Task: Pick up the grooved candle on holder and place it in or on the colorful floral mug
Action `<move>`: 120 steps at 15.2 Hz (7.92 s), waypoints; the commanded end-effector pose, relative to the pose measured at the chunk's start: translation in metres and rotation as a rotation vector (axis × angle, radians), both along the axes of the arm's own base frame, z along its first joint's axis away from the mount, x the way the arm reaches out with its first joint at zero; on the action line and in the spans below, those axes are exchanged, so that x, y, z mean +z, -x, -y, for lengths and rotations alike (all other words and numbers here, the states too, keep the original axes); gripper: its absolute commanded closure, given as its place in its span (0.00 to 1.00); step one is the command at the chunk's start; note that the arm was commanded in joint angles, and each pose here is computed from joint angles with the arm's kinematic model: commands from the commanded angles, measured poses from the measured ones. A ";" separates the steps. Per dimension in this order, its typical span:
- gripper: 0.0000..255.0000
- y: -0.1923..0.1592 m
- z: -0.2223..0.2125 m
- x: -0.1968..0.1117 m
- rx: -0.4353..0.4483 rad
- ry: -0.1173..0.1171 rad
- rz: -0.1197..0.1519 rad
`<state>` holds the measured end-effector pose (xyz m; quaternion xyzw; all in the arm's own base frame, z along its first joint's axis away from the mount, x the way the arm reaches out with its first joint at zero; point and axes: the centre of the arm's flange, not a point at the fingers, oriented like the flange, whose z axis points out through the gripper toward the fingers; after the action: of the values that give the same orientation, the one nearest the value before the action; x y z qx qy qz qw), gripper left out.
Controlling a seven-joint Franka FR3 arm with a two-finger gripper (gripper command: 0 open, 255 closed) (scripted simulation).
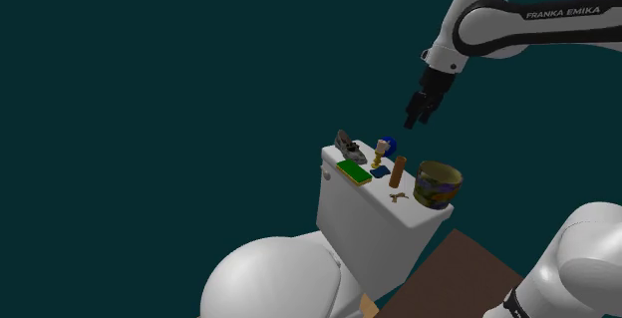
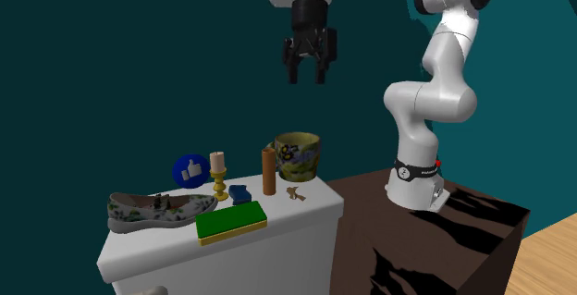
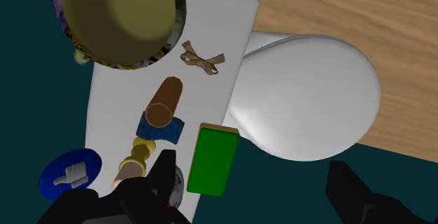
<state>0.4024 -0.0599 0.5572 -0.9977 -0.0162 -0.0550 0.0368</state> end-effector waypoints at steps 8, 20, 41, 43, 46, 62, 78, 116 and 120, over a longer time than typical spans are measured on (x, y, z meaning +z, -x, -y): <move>0.00 -0.087 0.054 -0.070 0.028 0.025 -0.047; 0.00 -0.200 0.124 -0.164 0.065 0.058 -0.109; 1.00 -0.202 0.125 -0.207 0.066 0.059 -0.111; 1.00 -0.202 0.125 -0.207 0.066 0.059 -0.111; 1.00 -0.202 0.125 -0.206 0.066 0.059 -0.111; 1.00 -0.202 0.125 -0.122 0.066 0.059 -0.111; 1.00 -0.202 0.125 -0.038 0.066 0.059 -0.111; 1.00 0.025 0.131 -0.073 0.066 0.059 -0.111; 1.00 0.025 0.131 -0.085 0.066 0.059 -0.111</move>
<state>0.3767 -0.1910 0.4738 -0.9988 -0.0485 0.0024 0.0102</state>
